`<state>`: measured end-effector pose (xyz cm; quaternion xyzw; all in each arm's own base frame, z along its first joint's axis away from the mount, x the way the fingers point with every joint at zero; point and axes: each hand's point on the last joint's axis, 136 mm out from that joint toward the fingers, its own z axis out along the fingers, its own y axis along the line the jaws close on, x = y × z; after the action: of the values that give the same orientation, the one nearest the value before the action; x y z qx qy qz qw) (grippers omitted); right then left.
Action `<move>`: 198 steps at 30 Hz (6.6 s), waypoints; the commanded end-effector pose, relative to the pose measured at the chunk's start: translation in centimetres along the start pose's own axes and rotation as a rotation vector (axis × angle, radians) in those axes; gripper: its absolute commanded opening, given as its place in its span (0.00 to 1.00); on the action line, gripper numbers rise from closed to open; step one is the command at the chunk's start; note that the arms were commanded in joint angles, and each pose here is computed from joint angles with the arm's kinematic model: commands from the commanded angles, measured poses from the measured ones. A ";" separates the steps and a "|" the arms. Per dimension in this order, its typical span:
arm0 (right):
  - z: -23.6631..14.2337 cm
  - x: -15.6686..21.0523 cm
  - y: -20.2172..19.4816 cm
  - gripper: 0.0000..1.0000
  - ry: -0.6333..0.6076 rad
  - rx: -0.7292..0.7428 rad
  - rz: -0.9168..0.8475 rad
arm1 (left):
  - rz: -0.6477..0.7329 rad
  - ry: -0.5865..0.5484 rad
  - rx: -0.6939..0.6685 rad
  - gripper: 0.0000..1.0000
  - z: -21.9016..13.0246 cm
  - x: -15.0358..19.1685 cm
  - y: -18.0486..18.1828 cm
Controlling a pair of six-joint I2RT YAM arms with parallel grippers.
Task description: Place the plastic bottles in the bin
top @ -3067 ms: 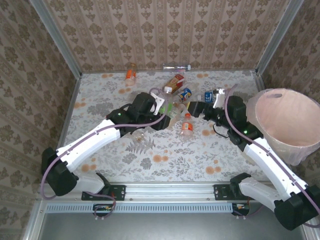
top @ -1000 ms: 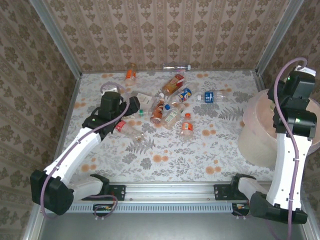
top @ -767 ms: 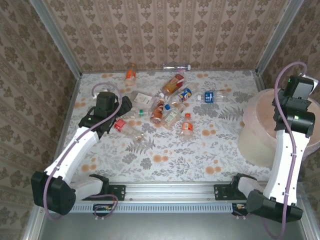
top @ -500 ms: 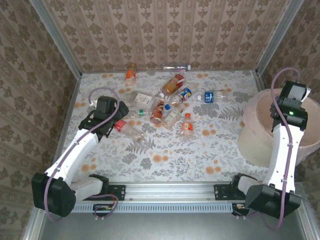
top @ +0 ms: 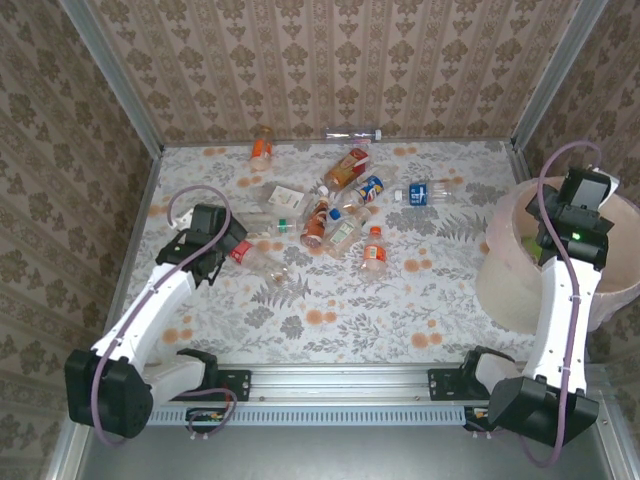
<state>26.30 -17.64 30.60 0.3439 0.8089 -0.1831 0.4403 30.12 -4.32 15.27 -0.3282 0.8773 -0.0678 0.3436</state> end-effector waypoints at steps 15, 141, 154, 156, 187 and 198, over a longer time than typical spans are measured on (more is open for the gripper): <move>-12.1 -1.2 16.3 1.00 -0.089 -0.561 -0.168 | -0.087 0.080 -0.023 1.00 1.7 1.6 2.2; -2.4 1.1 -9.5 0.54 0.077 0.350 -0.048 | -0.087 0.212 0.353 1.00 2.6 1.8 -9.5; -2.9 1.7 -12.6 0.78 0.018 0.535 -0.003 | -0.074 0.226 0.336 1.00 3.1 2.2 -9.4; -3.2 1.4 -12.6 0.79 -0.011 0.532 0.014 | -0.071 0.229 0.335 1.00 3.1 2.2 -9.4; -10.9 -2.0 9.1 1.00 -0.239 -0.499 0.034 | -0.015 0.184 0.213 1.00 2.7 1.0 -5.9; -15.8 -0.6 17.3 1.00 -0.328 -0.974 0.132 | -0.080 0.197 0.086 1.00 3.1 0.4 -4.8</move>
<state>29.74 0.71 36.36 0.1493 0.7525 0.0985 0.6338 34.19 -8.99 14.01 -0.3132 0.8931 -0.1762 0.2706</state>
